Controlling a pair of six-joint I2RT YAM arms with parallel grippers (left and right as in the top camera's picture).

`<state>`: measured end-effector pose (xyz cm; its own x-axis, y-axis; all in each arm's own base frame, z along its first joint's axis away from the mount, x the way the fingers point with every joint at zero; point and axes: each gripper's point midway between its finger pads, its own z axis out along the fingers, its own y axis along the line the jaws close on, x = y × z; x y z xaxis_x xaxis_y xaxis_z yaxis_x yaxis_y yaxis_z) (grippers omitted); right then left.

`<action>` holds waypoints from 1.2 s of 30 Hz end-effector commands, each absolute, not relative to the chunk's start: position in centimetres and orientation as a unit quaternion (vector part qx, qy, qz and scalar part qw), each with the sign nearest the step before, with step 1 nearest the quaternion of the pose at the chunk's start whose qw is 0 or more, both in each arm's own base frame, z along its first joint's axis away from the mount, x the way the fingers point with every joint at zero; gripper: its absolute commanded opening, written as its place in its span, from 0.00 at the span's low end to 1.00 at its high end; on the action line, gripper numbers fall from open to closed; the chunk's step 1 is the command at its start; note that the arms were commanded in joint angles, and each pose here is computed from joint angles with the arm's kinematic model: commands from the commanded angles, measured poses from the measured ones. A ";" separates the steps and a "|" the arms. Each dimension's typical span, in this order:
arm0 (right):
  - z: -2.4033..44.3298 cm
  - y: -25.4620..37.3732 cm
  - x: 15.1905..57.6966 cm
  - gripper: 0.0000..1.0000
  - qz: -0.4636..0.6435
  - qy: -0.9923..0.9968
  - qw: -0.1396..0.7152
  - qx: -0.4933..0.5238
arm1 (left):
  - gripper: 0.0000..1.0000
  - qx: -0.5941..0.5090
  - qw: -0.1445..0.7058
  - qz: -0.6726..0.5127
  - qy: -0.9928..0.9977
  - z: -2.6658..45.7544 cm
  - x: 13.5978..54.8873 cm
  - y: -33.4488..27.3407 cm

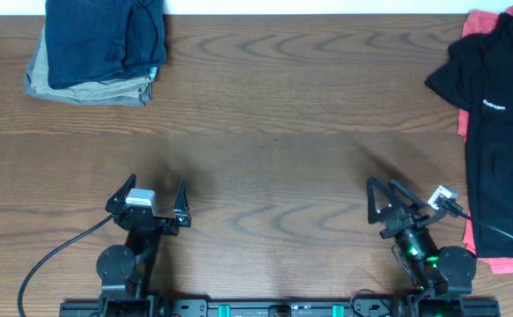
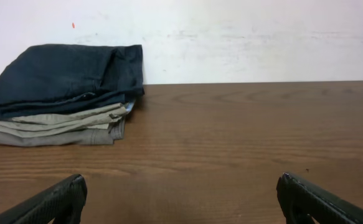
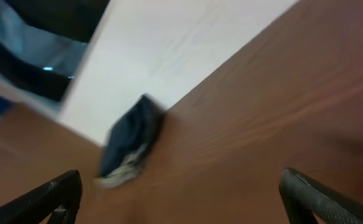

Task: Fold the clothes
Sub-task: 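Reach the right gripper to the black t-shirt on the right and grasp it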

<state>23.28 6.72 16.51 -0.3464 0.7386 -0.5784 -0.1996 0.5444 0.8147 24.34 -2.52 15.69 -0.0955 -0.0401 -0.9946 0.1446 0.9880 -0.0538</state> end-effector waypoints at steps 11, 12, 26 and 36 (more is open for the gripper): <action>22.0 9.0 21.6 0.99 0.438 0.655 0.616 0.034 | 0.98 0.039 0.655 -0.071 0.751 14.2 24.3 -2.6; 22.6 8.7 21.6 0.99 0.427 0.650 0.627 0.030 | 0.98 0.039 0.655 -0.071 0.751 14.2 24.3 -2.6; 28.2 4.8 28.1 0.99 0.237 0.752 0.613 0.052 | 0.98 0.039 0.655 -0.071 0.751 14.2 24.3 -2.6; 27.6 -2.5 38.4 0.99 0.055 0.866 0.482 0.126 | 0.98 0.039 0.655 -0.071 0.751 14.2 24.3 -2.6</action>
